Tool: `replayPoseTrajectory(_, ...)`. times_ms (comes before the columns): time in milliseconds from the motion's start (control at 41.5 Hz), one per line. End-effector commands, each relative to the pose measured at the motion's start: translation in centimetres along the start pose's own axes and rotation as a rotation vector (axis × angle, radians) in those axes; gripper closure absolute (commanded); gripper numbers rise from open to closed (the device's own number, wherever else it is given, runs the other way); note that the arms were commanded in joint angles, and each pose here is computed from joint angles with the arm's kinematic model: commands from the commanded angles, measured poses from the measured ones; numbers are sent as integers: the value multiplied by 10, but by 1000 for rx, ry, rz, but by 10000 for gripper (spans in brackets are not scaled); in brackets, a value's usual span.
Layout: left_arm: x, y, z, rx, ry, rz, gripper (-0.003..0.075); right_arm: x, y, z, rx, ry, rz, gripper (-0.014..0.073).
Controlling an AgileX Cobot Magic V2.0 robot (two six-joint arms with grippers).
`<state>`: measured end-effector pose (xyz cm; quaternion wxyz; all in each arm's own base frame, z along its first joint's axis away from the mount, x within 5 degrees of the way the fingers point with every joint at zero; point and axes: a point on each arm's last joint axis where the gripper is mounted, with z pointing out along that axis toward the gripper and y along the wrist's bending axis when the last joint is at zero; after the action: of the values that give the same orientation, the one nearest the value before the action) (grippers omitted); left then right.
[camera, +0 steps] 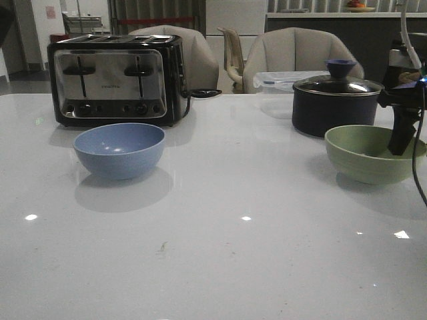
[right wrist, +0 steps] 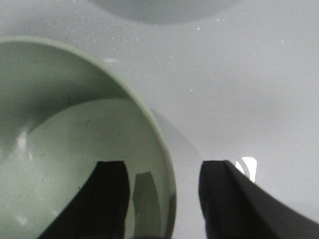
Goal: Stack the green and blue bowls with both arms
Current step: 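Lower the right gripper onto the rim of the pale green bowl and grasp, then lift the green bowl and carry it toward the table center, set down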
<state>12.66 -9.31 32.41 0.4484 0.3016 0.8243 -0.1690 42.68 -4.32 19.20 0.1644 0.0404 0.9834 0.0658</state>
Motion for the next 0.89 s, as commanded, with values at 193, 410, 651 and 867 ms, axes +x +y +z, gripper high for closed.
replayPoseTrajectory(193, -16, 0, -6, -5, -109, -7, 64, -16, 4, -32, -3, -115, -21, 463)
replayPoseTrajectory(410, -16, 0, -6, -5, -109, -7, 64, -15, 20, -56, -24, -148, -78, 529)
replayPoseTrajectory(651, -16, 0, -6, -5, -109, -7, 64, -4, 92, -109, -99, -249, -258, 530)
replayPoseTrajectory(867, -16, 0, -6, -5, -109, -7, 64, 17, 166, -100, -183, -200, -441, 530)
